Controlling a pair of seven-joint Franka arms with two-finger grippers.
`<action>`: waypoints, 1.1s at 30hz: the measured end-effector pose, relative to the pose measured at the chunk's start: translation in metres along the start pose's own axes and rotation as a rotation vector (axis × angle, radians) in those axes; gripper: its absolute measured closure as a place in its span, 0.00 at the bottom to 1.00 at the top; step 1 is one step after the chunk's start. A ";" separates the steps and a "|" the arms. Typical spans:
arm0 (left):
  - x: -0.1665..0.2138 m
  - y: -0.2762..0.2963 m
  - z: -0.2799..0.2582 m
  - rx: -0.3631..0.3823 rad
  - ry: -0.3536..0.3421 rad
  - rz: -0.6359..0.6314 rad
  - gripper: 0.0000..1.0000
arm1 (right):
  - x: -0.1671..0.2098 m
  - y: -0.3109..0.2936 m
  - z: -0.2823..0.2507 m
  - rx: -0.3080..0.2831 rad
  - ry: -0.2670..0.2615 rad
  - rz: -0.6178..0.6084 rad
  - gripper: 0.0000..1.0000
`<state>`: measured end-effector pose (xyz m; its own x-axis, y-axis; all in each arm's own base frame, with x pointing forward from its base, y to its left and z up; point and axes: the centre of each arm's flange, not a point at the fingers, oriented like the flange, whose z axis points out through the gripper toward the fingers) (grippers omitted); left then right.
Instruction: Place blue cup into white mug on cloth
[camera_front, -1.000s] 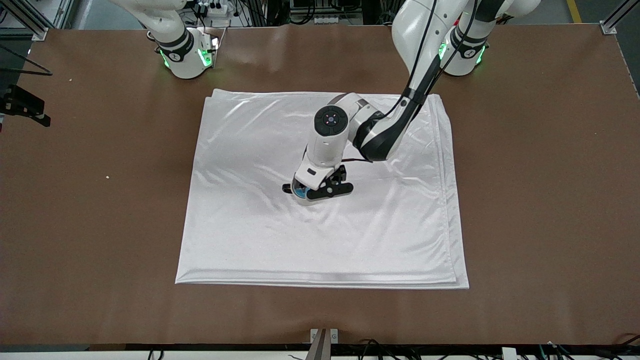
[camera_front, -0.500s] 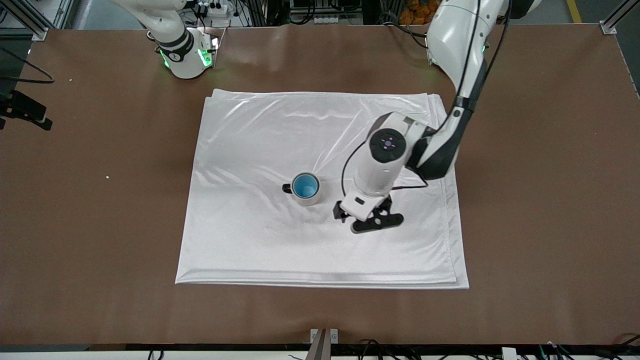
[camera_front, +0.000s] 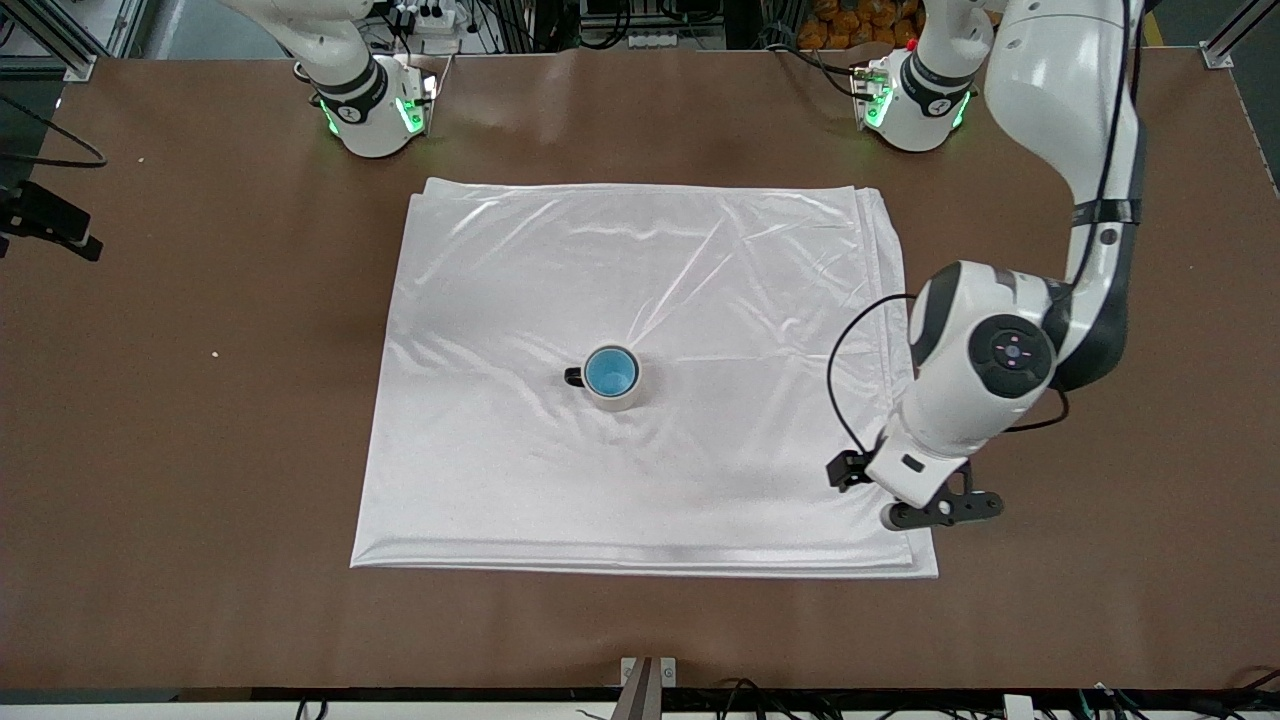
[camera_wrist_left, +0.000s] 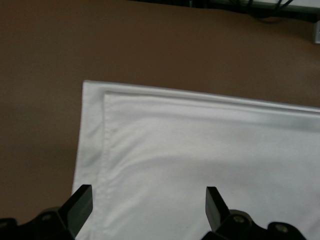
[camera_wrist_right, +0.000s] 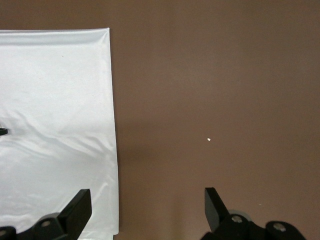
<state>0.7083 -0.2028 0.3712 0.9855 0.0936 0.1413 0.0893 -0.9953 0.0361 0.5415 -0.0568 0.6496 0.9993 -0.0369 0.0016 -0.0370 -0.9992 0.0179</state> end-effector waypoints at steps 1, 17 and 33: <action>0.003 -0.013 -0.003 0.006 -0.010 0.009 0.00 | 0.000 0.000 0.000 0.000 0.001 0.000 0.00; -0.004 -0.130 -0.089 -0.032 -0.092 0.050 0.00 | 0.000 0.010 -0.001 0.000 0.008 0.019 0.00; -0.047 -0.167 -0.197 -0.055 -0.022 0.026 0.00 | 0.000 0.015 -0.001 0.001 0.008 0.028 0.00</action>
<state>0.6184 -0.0363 0.5534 0.9904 0.0667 0.1213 0.0563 -0.9946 0.0872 0.5406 -0.0717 0.6506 0.9978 -0.0647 0.0105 -0.0649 -0.9978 0.0167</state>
